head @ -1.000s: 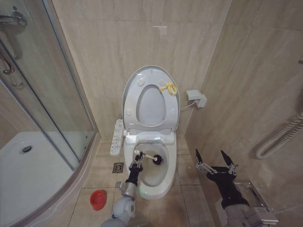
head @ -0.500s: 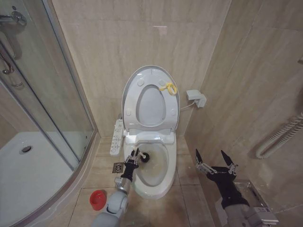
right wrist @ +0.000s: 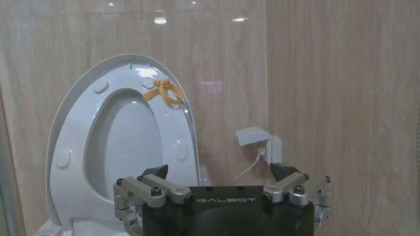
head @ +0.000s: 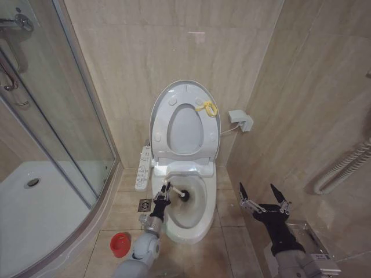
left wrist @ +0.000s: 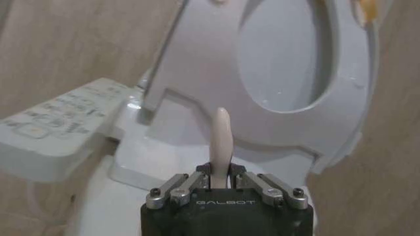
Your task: Open the toilet lid, clean the toilet bowl with a toilet brush, close the toilet lid, and flush.
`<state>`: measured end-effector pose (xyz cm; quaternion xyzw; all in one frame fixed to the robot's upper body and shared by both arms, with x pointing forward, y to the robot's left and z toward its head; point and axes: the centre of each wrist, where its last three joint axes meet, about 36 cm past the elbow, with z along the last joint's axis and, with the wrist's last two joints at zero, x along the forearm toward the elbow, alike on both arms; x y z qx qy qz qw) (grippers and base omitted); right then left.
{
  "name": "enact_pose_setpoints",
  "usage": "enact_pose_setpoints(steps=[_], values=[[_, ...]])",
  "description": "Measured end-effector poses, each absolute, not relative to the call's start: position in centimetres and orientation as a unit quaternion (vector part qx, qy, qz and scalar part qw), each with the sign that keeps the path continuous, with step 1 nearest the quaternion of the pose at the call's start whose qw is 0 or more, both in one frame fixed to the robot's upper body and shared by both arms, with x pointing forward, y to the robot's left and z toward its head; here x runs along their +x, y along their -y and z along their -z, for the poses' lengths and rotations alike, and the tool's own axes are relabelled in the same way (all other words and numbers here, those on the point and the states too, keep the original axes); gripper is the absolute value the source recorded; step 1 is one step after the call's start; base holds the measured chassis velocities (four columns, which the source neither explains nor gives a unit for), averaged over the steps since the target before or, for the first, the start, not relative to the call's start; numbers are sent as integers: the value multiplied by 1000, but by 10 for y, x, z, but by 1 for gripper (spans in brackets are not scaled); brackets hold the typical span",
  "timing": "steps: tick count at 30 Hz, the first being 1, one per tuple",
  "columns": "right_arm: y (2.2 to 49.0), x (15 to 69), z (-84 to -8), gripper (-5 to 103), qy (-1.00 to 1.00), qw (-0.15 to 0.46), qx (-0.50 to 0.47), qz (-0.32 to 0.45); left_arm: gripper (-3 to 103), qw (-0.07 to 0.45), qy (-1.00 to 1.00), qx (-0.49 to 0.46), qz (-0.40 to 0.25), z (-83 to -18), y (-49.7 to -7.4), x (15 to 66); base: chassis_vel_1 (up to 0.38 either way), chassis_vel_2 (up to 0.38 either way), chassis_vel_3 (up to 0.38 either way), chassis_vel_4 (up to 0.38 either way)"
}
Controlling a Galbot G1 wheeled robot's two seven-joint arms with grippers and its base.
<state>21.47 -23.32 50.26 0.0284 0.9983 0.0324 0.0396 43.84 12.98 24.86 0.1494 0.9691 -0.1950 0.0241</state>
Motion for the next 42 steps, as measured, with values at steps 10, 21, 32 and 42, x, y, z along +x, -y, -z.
enact_pose_setpoints(steps=[10, 21, 32, 42], values=[[233, 215, -503, 100, -998, 40, 28, -32, 18, -5, -982, 149, 116, -215, -149, 431, 0, 0, 0, 0], [233, 215, -503, 100, -998, 40, 28, -32, 18, 16, -982, 157, 101, -225, -152, 444, 0, 0, 0, 0], [233, 215, -503, 100, -998, 40, 28, -32, 18, 12, -981, 164, 105, -221, -150, 437, 0, 0, 0, 0], [233, 215, -503, 100, -998, 40, 28, -32, 18, 25, -979, 169, 112, -228, -148, 438, 0, 0, 0, 0]])
